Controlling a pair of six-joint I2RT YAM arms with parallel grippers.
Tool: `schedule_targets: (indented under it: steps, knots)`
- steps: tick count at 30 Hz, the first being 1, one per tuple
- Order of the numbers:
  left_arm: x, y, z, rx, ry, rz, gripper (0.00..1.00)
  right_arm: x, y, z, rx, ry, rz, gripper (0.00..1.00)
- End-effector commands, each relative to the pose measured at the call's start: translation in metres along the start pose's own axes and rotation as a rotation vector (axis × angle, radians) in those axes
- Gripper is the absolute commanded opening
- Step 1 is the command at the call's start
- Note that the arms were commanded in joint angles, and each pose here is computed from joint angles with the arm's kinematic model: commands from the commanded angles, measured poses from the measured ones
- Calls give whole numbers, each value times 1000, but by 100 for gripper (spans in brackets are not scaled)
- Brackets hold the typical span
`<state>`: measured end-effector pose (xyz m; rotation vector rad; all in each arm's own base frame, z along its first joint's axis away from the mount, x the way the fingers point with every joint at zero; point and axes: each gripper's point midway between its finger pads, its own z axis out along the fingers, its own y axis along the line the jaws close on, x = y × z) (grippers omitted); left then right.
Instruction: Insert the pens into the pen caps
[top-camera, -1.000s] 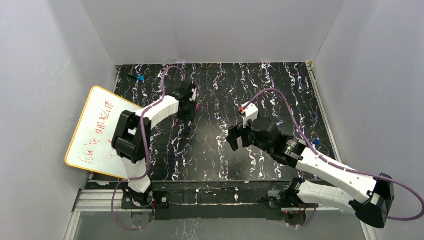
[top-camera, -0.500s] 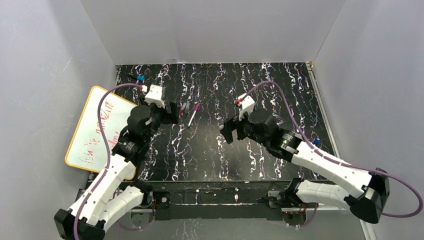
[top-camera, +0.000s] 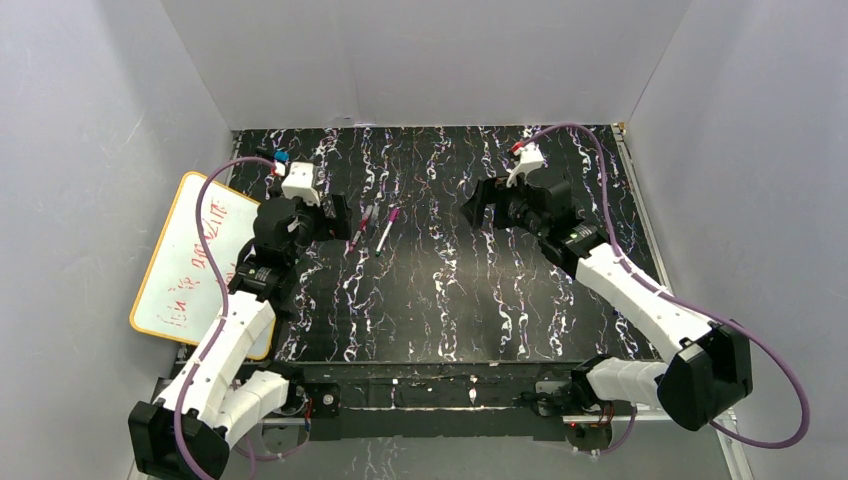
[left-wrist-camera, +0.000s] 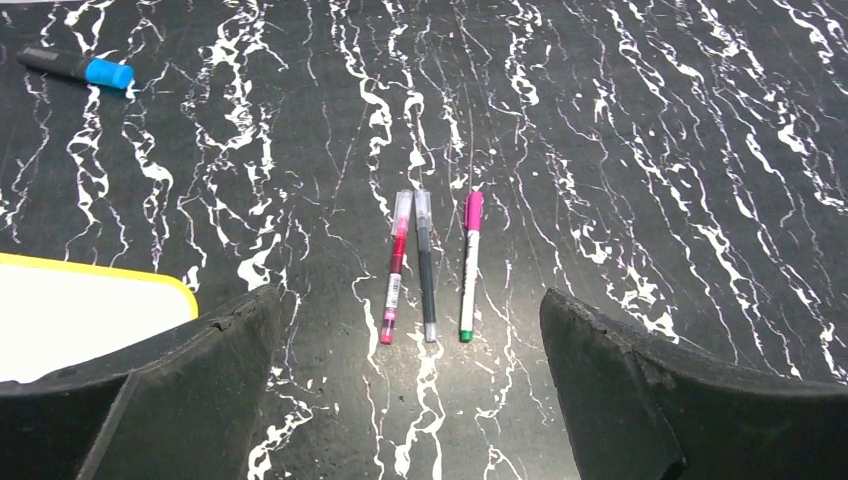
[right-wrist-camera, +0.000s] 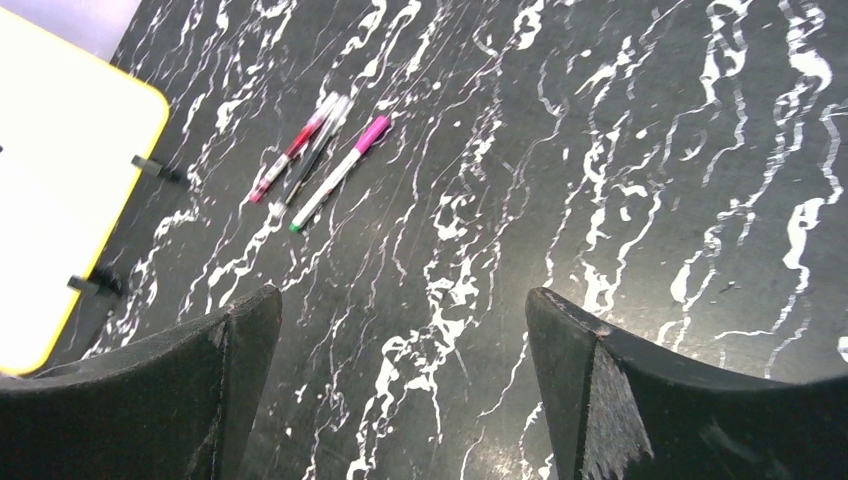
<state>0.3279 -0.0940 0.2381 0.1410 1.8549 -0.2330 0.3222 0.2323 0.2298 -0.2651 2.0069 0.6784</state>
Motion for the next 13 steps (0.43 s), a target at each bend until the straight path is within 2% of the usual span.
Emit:
schedule_targets:
  steps: [1,7,13]
  knots:
    - [-14,-10,-3,60,-35,-12,98,-50,-7,-20,94,-172,-33,99]
    - [-9,-15,-2,91,-18,-21,98,-59,-16,-32,145,-229,-47,99]
    - [-8,-17,-1,99,-9,-20,98,-55,-25,-31,191,-223,-49,99]
